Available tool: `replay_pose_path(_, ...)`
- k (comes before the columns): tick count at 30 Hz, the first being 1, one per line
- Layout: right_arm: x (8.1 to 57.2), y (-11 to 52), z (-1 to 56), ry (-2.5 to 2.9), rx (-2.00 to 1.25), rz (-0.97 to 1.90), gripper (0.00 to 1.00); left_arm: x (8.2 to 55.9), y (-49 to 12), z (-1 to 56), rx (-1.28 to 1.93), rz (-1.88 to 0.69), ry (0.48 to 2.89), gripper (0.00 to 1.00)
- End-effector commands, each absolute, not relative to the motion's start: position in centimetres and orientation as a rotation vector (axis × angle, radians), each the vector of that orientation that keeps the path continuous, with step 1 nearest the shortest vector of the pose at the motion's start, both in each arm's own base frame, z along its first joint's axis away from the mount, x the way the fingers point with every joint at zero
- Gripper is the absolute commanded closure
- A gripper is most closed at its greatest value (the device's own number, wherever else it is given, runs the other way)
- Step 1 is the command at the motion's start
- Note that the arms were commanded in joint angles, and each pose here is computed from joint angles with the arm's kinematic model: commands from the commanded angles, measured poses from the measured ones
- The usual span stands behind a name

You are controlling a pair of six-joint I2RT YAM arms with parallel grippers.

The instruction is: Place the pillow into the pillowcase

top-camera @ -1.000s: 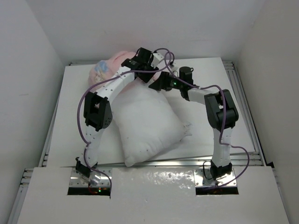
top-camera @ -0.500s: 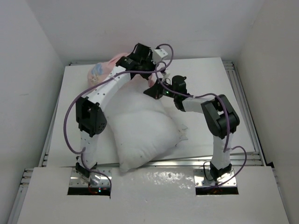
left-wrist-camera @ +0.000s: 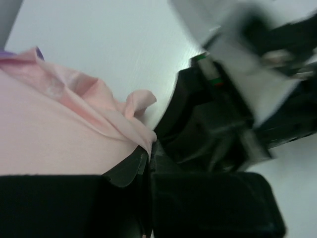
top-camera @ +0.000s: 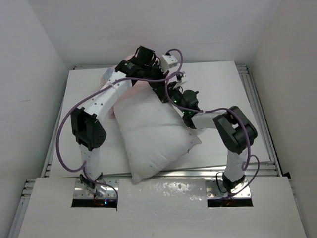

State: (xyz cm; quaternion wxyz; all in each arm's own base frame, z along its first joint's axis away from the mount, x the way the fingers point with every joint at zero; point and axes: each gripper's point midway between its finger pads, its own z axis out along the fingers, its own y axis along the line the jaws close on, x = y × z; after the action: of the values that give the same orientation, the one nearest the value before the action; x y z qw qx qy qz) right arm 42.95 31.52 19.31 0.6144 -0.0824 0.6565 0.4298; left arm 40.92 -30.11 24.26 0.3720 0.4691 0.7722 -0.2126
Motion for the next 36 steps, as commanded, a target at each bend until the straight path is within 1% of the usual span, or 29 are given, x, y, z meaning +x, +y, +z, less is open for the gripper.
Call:
replay_pose_path(1, 46.6, 27.5, 32.8, 0.972, 0.14, 0.978, 1.0, 32.4, -34.9, 27.1, 1.406, -0.959, 1.823, 1.0)
replay_pose_path(3, 49.1, 26.6, 30.9, 1.003, 0.255, 0.911, 1.0, 30.7, -34.9, 26.7, 1.439, -1.032, 1.813, 1.0)
replay_pose_path(4, 50.8, 25.1, 28.9, 1.055, 0.374, 0.825, 1.0, 29.8, -34.7, 25.3, 1.451, -1.07, 1.846, 1.0)
replay_pose_path(6, 52.6, 24.2, 26.5, 1.111, 0.463, 0.74, 1.0, 28.4, -34.6, 25.3, 1.475, -1.14, 1.813, 1.0)
replay_pose_path(8, 54.0, 23.2, 23.4, 1.191, 0.525, 0.644, 1.0, 27.9, -34.4, 24.2, 1.478, -1.159, 1.831, 1.0)
replay_pose_path(10, 54.7, 23.0, 20.9, 1.253, 0.543, 0.607, 1.0, 28.5, -33.9, 23.0, 1.465, -1.131, 1.862, 1.0)
replay_pose_path(11, 54.8, 22.8, 20.2, 1.27, 0.544, 0.597, 1.0, 29.3, -33.8, 22.8, 1.436, -1.123, 1.863, 1.0)
replay_pose_path(13, 55.0, 22.8, 18.6, 1.32, 0.53, 0.588, 1.0, 32.5, -33.1, 21.9, 1.279, -1.104, 1.934, 1.0)
replay_pose_path(14, 54.8, 23.5, 17.9, 1.355, 0.489, 0.609, 0.99, 34.5, -32.4, 21.2, 1.209, -1.031, 1.977, 1.0)
replay_pose_path(15, 54.5, 23.9, 17.2, 1.387, 0.443, 0.616, 0.92, 37.0, -31.2, 20.8, 1.112, -0.946, 2.019, 1.0)
replay_pose_path(16, 54.3, 23.9, 17.7, 1.389, 0.405, 0.642, 0.82, 39.4, -30.8, 20.7, 1.038, -0.868, 2.02, 0.98)
replay_pose_path(17, 53.5, 24.0, 16.6, 1.424, 0.353, 0.664, 0.64, 41.6, -29.4, 20.6, 0.933, -0.781, 2.059, 0.86)
replay_pose_path(18, 52.3, 25.4, 17.0, 1.426, 0.234, 0.75, 0.56, 42.9, -28.9, 21.5, 0.884, -0.746, 2.046, 0.74)
replay_pose_path(19, 51.7, 24.9, 18.2, 1.407, 0.191, 0.778, 0.47, 43.9, -28.7, 21.8, 0.846, -0.73, 2.047, 0.54)
replay_pose_path(20, 50.3, 24.6, 16.9, 1.449, 0.138, 0.782, 0.35, 44.6, -28.4, 22.4, 0.83, -0.702, 2.041, 0.45)
replay_pose_path(21, 49.2, 24.8, 16.5, 1.486, 0.077, 0.809, 0.3, 45.2, -28.6, 24.0, 0.828, -0.688, 2.014, 0.38)
replay_pose_path(22, 48.2, 23.6, 17.0, 1.506, 0.059, 0.799, 0.27, 45.5, -28.6, 24.8, 0.827, -0.678, 1.997, 0.23)
replay_pose_path(23, 47.8, 23.1, 17.2, 1.524, 0.01, 0.771, 0.25, 45.7, -28.6, 25.8, 0.828, -0.67, 1.975, 0.19)
replay_pose_path(24, 46.9, 23.1, 15.7, 1.613, -0.048, 0.757, 0.2, 46.0, -28.7, 27.4, 0.826, -0.657, 1.939, 0.09)
replay_pose_path(25, 46.4, 22.6, 17.1, 1.617, -0.082, 0.733, 0.18, 46.2, -28.5, 28.4, 0.824, -0.638, 1.918, 0.0)
replay_pose_path(26, 46.2, 22.3, 17.0, 1.639, -0.157, 0.669, 0.17, 46.3, -28.3, 29.3, 0.823, -0.621, 1.9, 0.0)
replay_pose_path(27, 45.3, 22.0, 14.9, 1.758, -0.201, 0.635, 0.14, 46.2, -28.1, 31.1, 0.822, -0.603, 1.869, 0.0)
replay_pose_path(28, 45.1, 21.8, 16.6, 1.755, -0.232, 0.613, 0.12, 46.4, -27.4, 32.0, 0.809, -0.559, 1.858, 0.0)
replay_pose_path(30, 43.9, 21.2, 15.0, 1.874, -0.316, 0.555, 0.08, 46.0, -26.2, 34.6, 0.784, -0.499, 1.819, 0.0)
replay_pose_path(31, 43.3, 21.1, 14.9, 1.91, -0.348, 0.549, 0.08, 45.9, -25.4, 35.4, 0.771, -0.466, 1.808, 0.0)
replay_pose_path(32, 43.5, 21.0, 16.7, 1.893, -0.381, 0.528, 0.07, 46.3, -23.7, 36.0, 0.727, -0.416, 1.815, 0.0)
replay_pose_path(33, 42.6, 20.5, 15.8, 1.966, -0.396, 0.511, 0.07, 45.7, -22.1, 36.8, 0.687, -0.398, 1.817, 0.0)
replay_pose_path(34, 42.6, 20.4, 17.1, 1.959, -0.4, 0.502, 0.07, 46.2, -19.1, 37.1, 0.621, -0.38, 1.834, 0.0)
replay_pose_path(36, 42.1, 20.3, 18.8, 1.968, -0.373, 0.497, 0.09, 45.7, -14.8, 36.4, 0.48, -0.42, 1.881, 0.0)
